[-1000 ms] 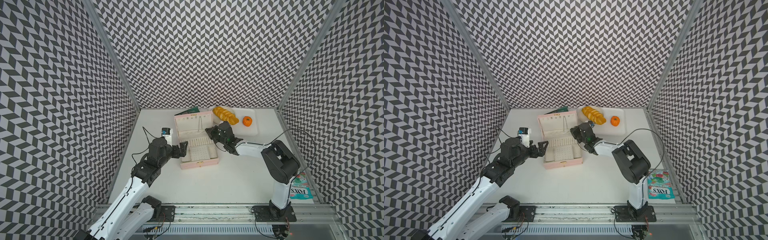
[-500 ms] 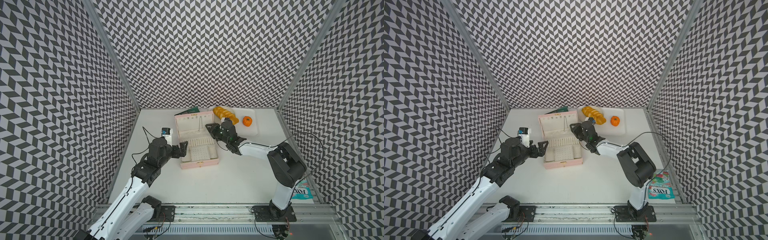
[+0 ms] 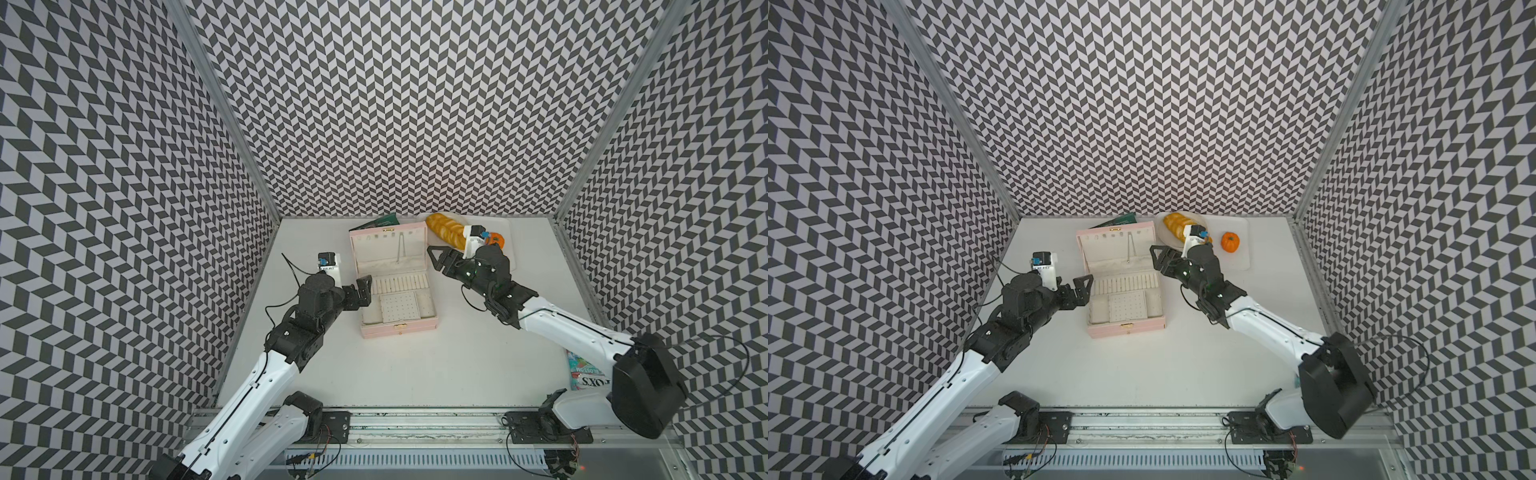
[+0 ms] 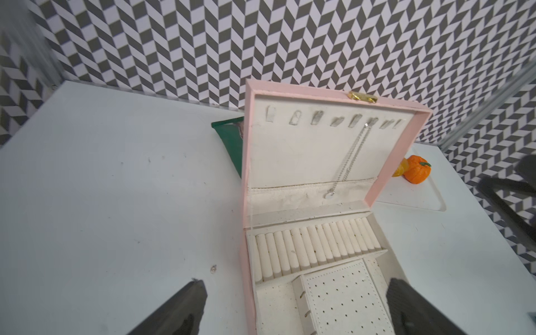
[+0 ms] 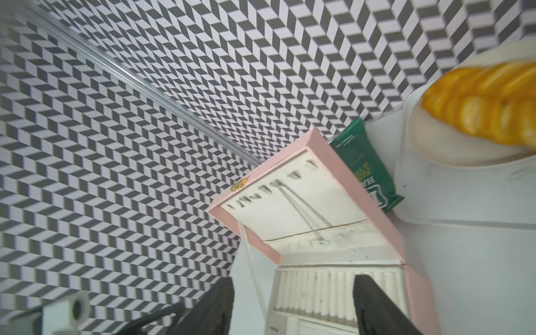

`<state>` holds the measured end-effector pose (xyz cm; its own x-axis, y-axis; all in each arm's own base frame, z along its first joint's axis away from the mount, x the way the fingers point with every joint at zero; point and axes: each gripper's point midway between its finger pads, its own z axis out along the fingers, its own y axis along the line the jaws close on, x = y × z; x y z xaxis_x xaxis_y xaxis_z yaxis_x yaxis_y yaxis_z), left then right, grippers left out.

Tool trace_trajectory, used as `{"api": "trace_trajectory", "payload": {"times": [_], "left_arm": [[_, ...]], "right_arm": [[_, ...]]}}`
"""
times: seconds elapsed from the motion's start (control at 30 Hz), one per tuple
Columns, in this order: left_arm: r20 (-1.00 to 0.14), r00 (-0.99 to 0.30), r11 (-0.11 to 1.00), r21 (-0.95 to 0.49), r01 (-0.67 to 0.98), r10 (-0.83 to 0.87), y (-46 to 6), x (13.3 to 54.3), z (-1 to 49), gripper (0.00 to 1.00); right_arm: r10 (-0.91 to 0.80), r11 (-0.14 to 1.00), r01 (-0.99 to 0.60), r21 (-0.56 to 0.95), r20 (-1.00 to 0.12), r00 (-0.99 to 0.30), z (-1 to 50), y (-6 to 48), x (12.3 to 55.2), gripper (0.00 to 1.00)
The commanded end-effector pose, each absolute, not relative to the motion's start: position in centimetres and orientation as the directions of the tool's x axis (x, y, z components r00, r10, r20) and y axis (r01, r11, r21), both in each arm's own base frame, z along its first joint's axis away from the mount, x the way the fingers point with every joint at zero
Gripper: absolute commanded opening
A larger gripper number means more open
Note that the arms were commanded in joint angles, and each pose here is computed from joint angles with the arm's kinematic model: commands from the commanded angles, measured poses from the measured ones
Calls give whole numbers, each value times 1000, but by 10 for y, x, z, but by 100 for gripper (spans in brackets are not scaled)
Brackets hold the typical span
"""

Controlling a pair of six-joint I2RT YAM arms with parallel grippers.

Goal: Put jewelry chain into jewelry box
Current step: Reset both arms

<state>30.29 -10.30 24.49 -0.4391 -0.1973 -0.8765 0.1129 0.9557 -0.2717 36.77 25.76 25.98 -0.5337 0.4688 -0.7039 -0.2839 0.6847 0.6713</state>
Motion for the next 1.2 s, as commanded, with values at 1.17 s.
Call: {"api": "trace_trajectory", "payload": {"times": [1.17], "left_arm": [[-998, -64, 989, 3, -147, -7, 17, 391, 150, 100]], "right_arm": [[-8, 979, 206, -6, -1000, 9, 166, -2, 379, 100]]}}
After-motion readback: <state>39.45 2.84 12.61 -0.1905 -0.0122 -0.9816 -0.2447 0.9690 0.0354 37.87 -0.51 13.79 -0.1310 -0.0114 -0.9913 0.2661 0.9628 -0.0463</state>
